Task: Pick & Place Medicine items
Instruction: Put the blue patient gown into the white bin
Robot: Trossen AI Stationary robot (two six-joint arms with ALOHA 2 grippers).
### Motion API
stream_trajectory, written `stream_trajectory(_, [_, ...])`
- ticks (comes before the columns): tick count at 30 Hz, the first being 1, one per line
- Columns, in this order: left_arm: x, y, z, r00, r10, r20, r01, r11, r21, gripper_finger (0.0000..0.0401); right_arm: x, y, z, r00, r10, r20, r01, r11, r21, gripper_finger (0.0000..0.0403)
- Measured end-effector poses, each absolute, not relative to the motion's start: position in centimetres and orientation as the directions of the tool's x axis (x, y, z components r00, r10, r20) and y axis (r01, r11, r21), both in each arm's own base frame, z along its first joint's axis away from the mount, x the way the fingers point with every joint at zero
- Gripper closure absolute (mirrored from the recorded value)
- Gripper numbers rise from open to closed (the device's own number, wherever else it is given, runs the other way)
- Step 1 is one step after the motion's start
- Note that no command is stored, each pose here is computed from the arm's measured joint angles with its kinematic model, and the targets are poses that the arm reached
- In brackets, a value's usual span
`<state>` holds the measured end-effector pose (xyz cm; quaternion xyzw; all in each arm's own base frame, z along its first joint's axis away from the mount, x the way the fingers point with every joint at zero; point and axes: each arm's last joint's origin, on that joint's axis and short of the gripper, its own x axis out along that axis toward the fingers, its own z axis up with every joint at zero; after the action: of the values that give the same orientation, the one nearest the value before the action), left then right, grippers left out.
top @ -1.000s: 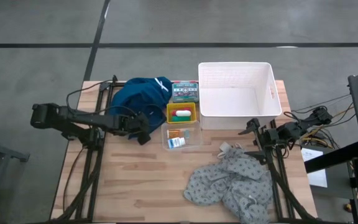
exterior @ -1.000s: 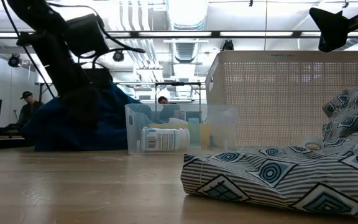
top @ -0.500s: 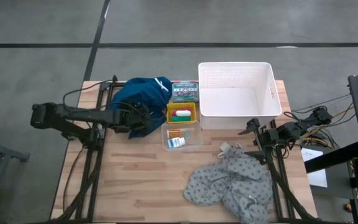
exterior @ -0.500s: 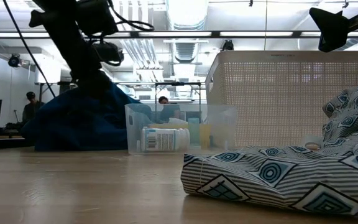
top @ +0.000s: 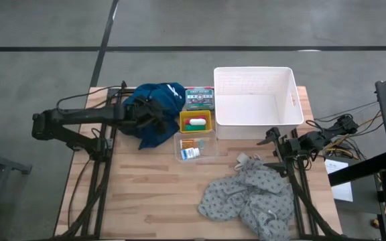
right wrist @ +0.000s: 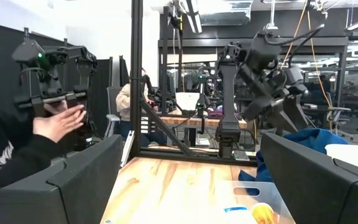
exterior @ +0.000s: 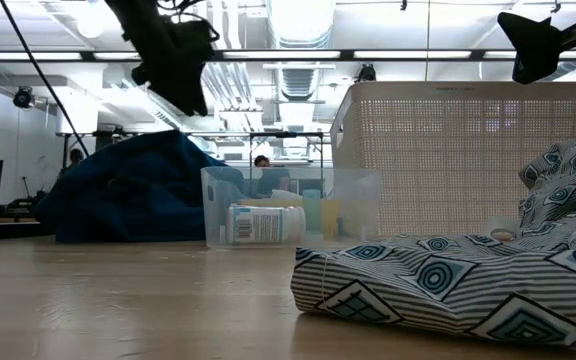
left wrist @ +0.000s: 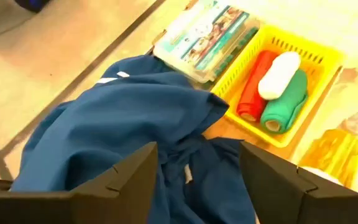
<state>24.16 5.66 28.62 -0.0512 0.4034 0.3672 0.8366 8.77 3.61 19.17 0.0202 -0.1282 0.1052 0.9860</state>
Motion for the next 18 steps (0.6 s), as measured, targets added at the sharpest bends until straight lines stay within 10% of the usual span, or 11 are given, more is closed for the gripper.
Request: stream_trajectory(18, [25.05,5.79,29.33,0.49,0.582,-0.648,-0.727,0.684,0.065,0.0054,8.77,3.61,19.17,0.945,0.202,0.257,-0.213,0.977,0.013,0.0023])
